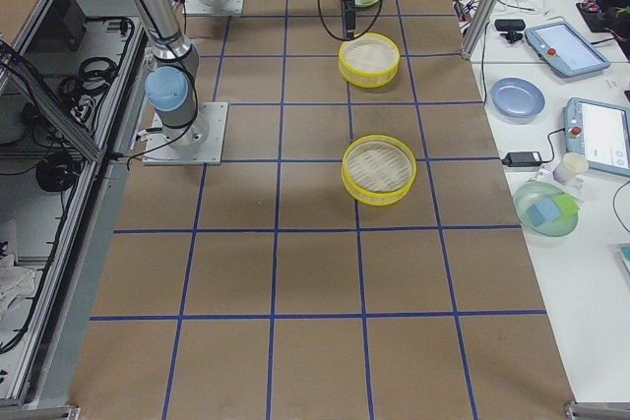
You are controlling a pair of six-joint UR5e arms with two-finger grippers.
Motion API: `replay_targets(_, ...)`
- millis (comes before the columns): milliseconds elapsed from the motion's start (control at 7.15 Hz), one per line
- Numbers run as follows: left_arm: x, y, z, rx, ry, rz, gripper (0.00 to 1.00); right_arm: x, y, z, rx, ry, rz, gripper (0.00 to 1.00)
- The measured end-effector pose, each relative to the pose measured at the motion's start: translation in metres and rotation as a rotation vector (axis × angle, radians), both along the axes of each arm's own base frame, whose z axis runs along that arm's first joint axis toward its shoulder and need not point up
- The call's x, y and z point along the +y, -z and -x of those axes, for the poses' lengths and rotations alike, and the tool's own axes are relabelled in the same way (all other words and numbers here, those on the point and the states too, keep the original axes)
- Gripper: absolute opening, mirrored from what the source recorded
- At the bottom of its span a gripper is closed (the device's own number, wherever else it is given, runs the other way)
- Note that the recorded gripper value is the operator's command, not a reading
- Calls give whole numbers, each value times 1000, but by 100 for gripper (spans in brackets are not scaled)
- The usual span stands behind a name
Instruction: Stack buns with steamer
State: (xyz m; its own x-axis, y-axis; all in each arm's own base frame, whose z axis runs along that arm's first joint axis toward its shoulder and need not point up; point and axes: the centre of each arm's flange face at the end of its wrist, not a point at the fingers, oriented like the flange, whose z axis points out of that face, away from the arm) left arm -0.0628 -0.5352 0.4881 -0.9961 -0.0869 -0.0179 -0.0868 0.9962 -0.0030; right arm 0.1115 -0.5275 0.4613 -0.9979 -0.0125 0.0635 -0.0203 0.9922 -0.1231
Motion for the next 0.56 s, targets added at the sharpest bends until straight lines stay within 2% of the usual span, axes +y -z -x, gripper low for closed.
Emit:
replay_targets(140, -9, 10, -12, 2, -18, -9, 100, -31, 20, 51, 24, -21, -3, 100)
replay_targets(280, -22, 28, -24, 3, -40, -8, 100, -57, 42, 109, 42, -72, -9, 100)
replay_targets(559, -52, 97, -39, 0, -57, 38, 100, -95, 88, 216, 72, -149, 24, 100)
